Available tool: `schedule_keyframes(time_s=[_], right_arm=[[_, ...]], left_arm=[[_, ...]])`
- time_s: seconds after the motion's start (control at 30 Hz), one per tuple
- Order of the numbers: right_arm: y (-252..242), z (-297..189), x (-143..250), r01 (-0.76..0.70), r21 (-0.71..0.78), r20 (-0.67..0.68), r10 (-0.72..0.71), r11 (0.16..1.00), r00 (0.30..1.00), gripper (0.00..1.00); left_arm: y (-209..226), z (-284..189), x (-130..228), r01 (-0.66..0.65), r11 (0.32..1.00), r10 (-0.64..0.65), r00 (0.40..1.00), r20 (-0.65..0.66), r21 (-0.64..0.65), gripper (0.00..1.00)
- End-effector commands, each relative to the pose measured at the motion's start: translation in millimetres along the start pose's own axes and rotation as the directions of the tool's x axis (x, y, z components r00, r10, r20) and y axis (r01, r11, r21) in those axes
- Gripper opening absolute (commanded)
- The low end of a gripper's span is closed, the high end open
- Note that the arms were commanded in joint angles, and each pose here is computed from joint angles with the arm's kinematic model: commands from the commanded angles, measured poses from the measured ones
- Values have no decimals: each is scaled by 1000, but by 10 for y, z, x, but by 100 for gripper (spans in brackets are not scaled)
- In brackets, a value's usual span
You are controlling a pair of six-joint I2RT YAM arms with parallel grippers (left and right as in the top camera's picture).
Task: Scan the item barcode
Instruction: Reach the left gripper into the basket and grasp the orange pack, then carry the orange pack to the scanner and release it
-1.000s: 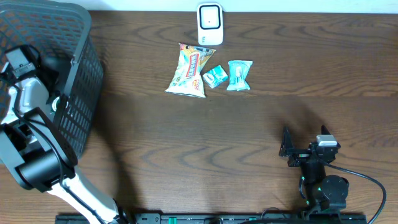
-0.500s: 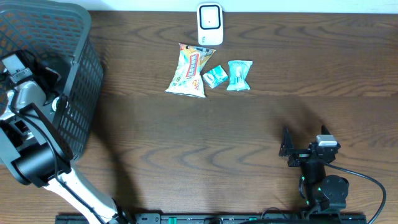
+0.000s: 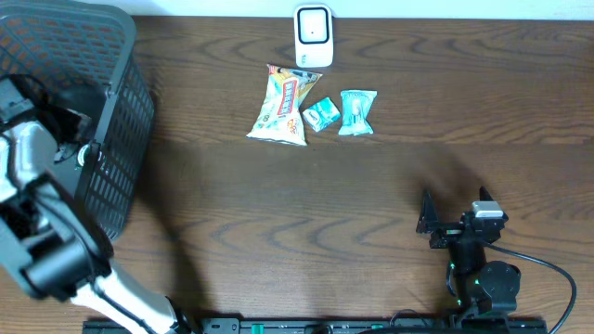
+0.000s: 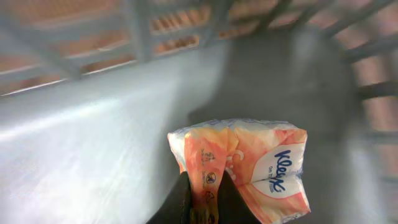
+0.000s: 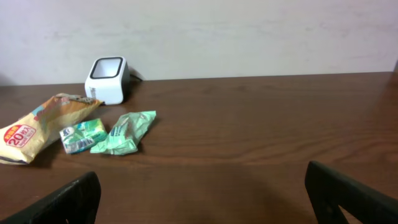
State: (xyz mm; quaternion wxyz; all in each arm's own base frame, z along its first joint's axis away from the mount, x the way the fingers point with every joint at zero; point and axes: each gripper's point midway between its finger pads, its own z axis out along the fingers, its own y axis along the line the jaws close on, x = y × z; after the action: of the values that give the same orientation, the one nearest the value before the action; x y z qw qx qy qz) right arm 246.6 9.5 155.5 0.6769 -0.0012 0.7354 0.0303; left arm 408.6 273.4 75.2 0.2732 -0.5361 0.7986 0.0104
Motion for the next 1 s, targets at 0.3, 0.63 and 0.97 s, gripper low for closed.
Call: schedule_keyframes(time_s=[0.3,0.63,0.97], right_arm=[[-34,0,15,-11,16,-5,11,1000,1000,99],[-34,0,15,-11,16,-5,11,1000,1000,99],[-34,0,15,-11,16,-5,11,1000,1000,99]], left_arm=[[-1002,-3047,-279,-28,765,-137,969,205,643,7],[-1957,-3736,1347,-238,539,251,961,116,808,8],[-2784,-3141,3272,-373,458,586,809,41,807,7]])
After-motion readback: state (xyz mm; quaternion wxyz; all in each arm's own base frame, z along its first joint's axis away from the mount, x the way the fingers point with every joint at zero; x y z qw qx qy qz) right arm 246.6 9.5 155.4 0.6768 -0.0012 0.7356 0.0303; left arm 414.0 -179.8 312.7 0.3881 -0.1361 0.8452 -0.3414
